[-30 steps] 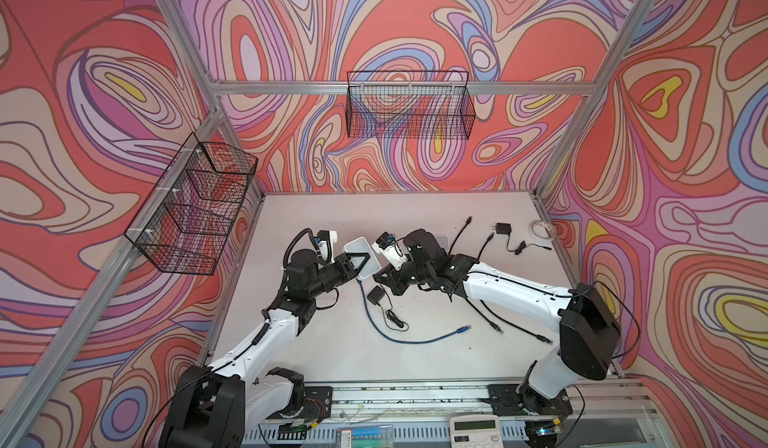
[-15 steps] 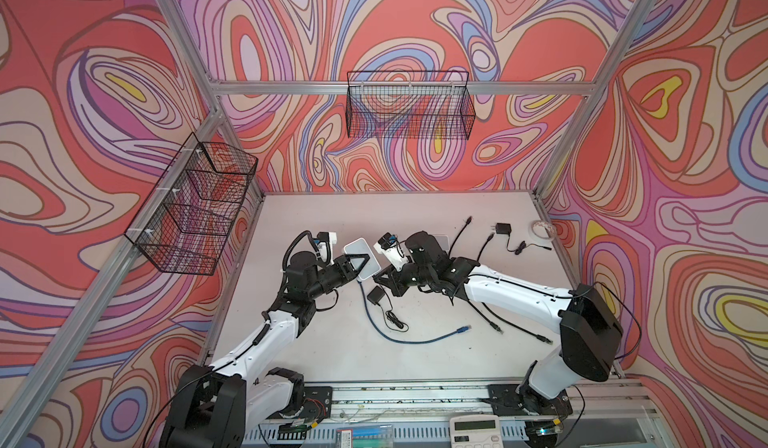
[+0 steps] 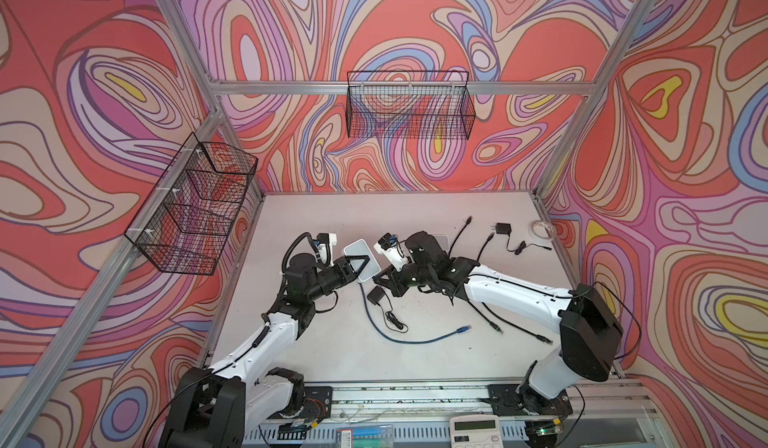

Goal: Insert the plug into the switch port

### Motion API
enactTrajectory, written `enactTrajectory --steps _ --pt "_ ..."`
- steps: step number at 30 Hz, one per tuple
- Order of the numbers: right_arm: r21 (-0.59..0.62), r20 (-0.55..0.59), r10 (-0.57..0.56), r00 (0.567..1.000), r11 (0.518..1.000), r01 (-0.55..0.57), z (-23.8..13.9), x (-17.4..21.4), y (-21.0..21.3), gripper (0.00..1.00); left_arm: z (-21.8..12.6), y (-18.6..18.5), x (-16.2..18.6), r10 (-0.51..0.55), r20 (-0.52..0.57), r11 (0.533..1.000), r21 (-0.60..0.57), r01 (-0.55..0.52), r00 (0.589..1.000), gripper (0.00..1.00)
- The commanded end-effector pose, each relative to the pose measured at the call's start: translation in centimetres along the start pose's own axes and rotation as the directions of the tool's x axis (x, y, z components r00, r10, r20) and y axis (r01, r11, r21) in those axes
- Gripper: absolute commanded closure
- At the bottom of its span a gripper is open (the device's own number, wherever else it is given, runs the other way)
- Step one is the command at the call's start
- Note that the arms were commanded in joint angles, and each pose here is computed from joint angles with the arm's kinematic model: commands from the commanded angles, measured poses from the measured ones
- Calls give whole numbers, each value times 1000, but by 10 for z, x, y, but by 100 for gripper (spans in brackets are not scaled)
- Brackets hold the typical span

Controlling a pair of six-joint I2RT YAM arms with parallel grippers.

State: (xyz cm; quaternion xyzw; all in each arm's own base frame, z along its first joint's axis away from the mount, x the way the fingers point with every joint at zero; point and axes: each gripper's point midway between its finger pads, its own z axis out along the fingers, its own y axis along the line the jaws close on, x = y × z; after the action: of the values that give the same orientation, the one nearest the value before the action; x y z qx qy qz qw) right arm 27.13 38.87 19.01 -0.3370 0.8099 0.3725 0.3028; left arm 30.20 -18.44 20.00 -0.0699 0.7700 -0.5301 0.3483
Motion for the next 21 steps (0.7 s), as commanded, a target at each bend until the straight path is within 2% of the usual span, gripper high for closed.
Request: enactTrajectory --steps 1,9,12,21 --pt "117 555 -158 817 987 111 -67 -170 6 100 -13 15 103 -172 -405 983 -16 181 898 100" --pt "122 616 -135 776 990 75 -78 -179 5 100 -12 16 102 -178 -398 983 -24 183 900 100" --pt "123 654 -132 745 990 68 -88 -180 6 100 -12 17 102 -178 -401 983 -26 183 899 100" --pt "140 542 -129 830 988 62 -56 -161 -8 100 -4 17 88 -168 -370 986 -40 165 914 100"
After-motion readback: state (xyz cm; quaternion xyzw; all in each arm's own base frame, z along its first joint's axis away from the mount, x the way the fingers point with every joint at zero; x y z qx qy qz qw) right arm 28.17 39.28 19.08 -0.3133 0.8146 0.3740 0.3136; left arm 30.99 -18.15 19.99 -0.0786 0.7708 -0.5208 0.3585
